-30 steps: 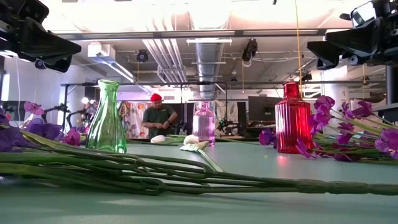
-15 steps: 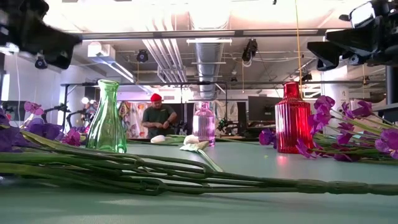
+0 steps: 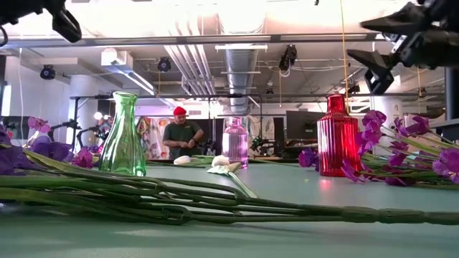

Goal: Sort flowers into vase by color
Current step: Put the middle white tulip into the purple flower vase

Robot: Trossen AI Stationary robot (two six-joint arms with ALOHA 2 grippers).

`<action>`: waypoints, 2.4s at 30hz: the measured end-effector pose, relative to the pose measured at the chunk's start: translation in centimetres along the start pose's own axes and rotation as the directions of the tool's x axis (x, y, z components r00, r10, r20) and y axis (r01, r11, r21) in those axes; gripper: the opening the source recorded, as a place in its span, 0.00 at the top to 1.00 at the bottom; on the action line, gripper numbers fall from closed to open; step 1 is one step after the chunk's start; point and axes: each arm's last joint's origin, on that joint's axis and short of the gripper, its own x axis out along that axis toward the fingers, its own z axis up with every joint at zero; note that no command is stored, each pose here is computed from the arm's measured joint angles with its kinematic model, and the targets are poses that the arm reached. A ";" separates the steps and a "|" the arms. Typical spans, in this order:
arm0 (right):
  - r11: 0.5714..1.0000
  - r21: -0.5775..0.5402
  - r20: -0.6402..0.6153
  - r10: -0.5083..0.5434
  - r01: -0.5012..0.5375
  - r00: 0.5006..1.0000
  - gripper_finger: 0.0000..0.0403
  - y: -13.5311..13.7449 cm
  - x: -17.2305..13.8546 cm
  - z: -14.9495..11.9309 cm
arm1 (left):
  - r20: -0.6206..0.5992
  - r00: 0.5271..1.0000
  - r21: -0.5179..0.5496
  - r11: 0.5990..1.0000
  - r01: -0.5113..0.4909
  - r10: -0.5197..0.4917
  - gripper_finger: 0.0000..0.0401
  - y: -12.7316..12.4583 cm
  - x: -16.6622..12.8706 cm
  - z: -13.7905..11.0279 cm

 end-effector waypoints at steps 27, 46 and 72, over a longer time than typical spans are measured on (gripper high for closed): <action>0.944 -0.126 -0.291 -0.329 0.305 0.898 0.43 0.6 11.3 8.1 | -0.290 0.911 0.111 0.956 -0.272 0.293 1.00 0.6 1.8 -5.0; 0.859 0.152 -0.576 -0.325 0.490 0.750 0.43 -1.1 20.1 8.4 | -0.352 0.889 0.250 0.945 -0.212 0.293 1.00 0.4 2.5 -5.7; 0.653 -0.022 -0.804 -0.461 0.757 0.374 0.43 -3.5 28.9 1.6 | -0.511 0.758 0.484 0.864 -0.136 0.405 1.00 -1.1 4.2 -1.1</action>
